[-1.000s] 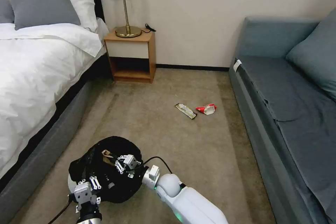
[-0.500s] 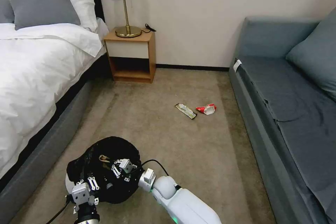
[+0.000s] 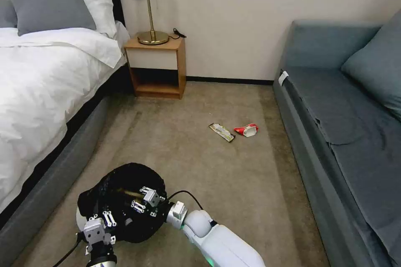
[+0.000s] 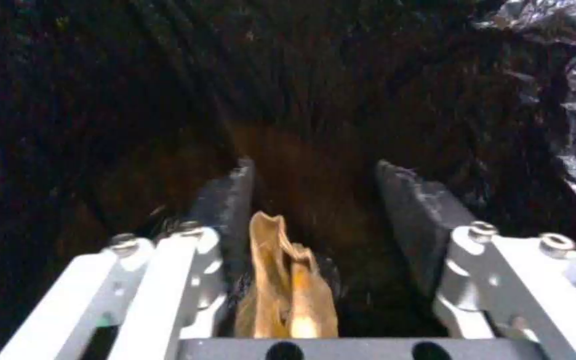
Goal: Pick up the trash bin, then pick up the garbage on the floor and place it into the trash bin.
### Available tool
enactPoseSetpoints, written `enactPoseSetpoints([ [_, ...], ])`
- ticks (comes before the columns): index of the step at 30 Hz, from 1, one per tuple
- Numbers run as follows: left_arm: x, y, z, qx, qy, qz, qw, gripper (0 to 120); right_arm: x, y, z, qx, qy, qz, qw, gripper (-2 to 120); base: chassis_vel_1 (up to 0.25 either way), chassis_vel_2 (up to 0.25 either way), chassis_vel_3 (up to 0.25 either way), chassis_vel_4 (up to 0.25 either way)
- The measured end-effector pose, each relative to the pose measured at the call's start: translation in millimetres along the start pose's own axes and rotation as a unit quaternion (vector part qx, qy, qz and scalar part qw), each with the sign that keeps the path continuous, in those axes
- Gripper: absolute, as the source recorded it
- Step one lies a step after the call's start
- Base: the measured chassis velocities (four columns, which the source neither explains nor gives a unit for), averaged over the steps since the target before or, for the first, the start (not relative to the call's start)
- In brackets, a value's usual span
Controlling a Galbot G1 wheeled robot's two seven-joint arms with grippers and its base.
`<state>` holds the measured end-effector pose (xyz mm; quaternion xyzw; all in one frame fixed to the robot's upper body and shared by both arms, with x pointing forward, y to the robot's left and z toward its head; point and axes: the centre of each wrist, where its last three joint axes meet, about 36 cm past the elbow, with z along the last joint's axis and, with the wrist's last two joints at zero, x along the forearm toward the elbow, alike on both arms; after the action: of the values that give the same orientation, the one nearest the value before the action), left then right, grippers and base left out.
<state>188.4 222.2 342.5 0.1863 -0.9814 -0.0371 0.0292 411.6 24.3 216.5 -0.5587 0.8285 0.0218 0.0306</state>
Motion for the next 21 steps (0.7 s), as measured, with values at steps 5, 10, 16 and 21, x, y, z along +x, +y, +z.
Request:
enactPoseSetpoints([
  [5,0.6,0.7,1.5,0.0,-0.004,0.004,1.0,6,2.2,0.0,-1.4,0.001,-0.002,0.002,1.0,73,0.0,0.0,0.0,0.0],
  [10,-0.1,2.7,1.7,-0.001,-0.005,0.001,1.0,6,7.1,-5.2,-4.6,0.007,-0.004,0.004,1.0,88,0.0,0.0,0.0,0.0],
  [16,-1.7,9.3,5.0,-0.007,-0.004,-0.007,0.9999,6,15.2,-23.9,-18.1,0.021,-0.013,0.012,1.0,100,0.0,0.0,0.0,0.0],
  [21,-2.2,14.1,2.3,-0.008,-0.006,-0.011,0.9999,6,26.0,-45.0,-25.9,0.034,-0.013,0.026,0.999,100,0.0,0.0,0.0,0.0],
])
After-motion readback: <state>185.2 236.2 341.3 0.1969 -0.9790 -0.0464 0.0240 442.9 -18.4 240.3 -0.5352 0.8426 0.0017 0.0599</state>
